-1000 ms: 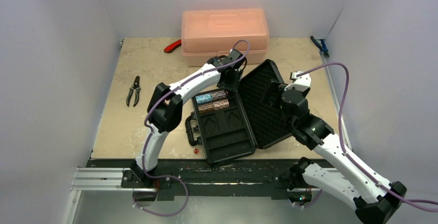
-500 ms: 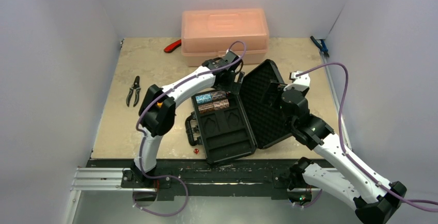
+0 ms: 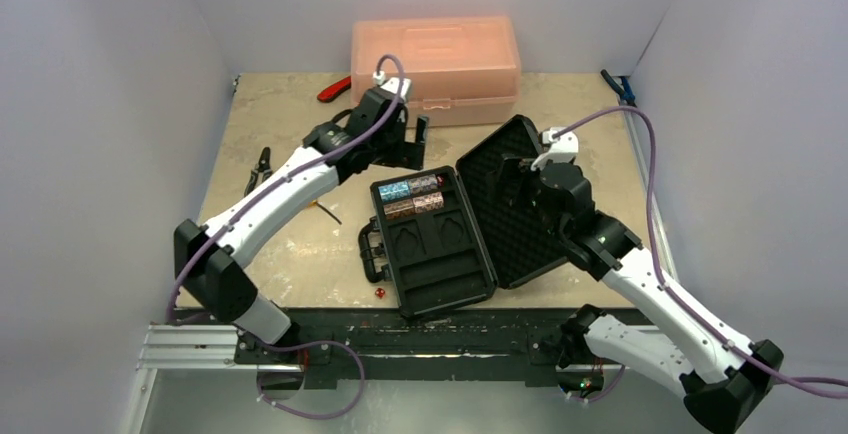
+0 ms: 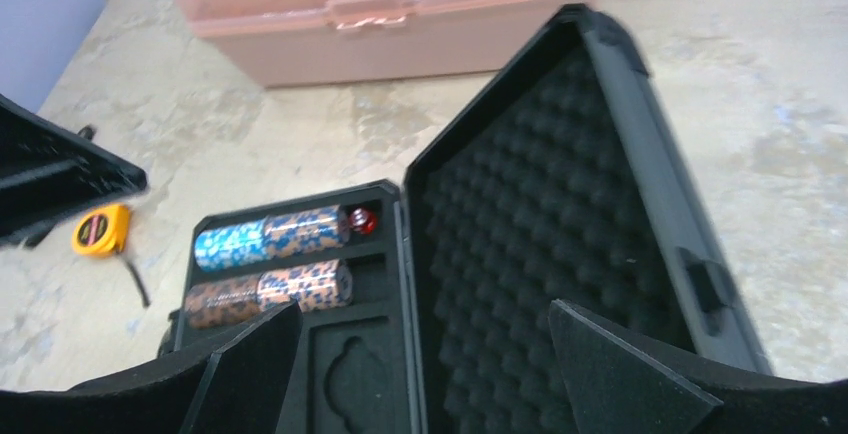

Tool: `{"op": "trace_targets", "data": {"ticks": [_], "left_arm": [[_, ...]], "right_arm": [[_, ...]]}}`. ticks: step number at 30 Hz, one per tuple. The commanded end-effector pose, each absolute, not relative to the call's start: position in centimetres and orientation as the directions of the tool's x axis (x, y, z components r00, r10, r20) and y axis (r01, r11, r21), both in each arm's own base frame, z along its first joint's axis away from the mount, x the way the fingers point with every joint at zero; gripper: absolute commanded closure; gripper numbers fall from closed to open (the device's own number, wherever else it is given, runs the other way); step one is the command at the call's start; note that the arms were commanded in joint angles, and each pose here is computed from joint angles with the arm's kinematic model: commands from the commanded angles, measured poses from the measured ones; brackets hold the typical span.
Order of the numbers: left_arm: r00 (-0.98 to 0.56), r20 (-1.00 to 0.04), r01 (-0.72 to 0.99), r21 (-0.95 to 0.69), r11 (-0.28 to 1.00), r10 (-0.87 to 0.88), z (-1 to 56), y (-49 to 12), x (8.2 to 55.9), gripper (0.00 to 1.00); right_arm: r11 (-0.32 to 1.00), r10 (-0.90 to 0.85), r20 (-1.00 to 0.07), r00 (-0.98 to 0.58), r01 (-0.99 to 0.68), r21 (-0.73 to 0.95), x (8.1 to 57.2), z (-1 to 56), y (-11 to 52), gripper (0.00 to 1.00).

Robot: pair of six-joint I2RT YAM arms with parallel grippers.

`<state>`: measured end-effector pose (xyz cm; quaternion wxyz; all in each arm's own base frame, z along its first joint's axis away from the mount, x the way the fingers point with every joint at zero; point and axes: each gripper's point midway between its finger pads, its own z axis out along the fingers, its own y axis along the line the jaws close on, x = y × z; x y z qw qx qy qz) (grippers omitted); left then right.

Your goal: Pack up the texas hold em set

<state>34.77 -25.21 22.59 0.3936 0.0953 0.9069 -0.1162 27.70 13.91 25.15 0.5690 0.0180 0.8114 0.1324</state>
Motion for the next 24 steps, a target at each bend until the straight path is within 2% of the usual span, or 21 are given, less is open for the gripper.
{"op": "trace_targets", "data": {"ticks": [1, 12, 24], "left_arm": [[-0.636, -0.768, 0.190, -0.064, 0.980, 0.073, 24.5, -19.2, 34.5, 0.02], [-0.594, -0.803, -0.044, 0.096, 0.994, 0.051, 27.7, -6.3, 31.2, 0.02], [-0.413, -0.911, -0.217, 0.095, 0.972, -0.003, 28.5, -1.6, 27.8, 0.02]], "right_arm": [[0.921, 0.147, -0.911, -0.386, -0.283, 0.269, 27.8, 26.6, 17.5, 0.01], [0.807, 0.005, -0.840, -0.542, -0.494, 0.323, 26.6, 23.9, 25.3, 0.01], [0.745, -0.227, -0.774, -0.590, -0.618, 0.252, 22.4, 20.2, 33.3, 0.01]]}}
